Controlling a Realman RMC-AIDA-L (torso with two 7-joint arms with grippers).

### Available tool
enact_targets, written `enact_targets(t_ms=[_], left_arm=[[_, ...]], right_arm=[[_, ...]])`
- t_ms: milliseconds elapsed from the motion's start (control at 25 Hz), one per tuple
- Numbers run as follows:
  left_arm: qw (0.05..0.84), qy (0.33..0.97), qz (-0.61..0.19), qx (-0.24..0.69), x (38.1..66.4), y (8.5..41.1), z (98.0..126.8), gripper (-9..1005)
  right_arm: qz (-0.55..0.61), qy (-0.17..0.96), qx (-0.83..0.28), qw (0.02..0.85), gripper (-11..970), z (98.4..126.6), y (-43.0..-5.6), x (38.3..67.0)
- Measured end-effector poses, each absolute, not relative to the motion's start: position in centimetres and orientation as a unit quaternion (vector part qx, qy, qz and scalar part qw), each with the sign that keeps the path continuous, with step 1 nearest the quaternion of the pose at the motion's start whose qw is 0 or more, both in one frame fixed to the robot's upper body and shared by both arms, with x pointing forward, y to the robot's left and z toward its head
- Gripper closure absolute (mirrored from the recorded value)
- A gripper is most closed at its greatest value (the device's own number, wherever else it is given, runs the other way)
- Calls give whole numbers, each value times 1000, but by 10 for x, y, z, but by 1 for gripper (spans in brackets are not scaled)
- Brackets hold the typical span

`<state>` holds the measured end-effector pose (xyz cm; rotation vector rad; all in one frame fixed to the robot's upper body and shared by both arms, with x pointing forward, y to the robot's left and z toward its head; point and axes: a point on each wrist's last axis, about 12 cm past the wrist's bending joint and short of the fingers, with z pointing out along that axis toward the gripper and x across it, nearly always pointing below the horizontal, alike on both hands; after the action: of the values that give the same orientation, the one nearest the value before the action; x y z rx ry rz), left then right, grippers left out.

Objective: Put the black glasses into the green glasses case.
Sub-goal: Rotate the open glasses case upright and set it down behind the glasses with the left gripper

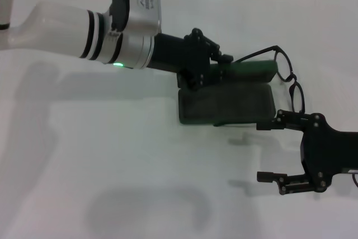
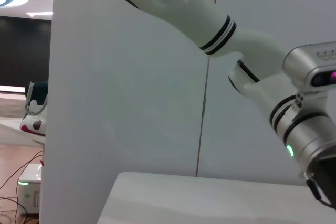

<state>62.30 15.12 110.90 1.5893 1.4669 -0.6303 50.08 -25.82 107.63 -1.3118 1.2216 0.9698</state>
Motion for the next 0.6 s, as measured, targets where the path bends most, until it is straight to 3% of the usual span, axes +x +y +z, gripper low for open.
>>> enact_targets(t_ms=[280, 560, 600], left_arm=[[430, 587, -249, 639, 623, 153, 1108, 645], [498, 584, -249, 590, 622, 165, 1108, 622], [514, 587, -255, 571, 621, 169, 1108, 562]], right_arm=[[404, 513, -545, 526, 151, 1077, -261, 502], [377, 549, -458, 589, 151, 1086, -284, 512], [373, 558, -435, 601, 151, 1089, -289, 513]])
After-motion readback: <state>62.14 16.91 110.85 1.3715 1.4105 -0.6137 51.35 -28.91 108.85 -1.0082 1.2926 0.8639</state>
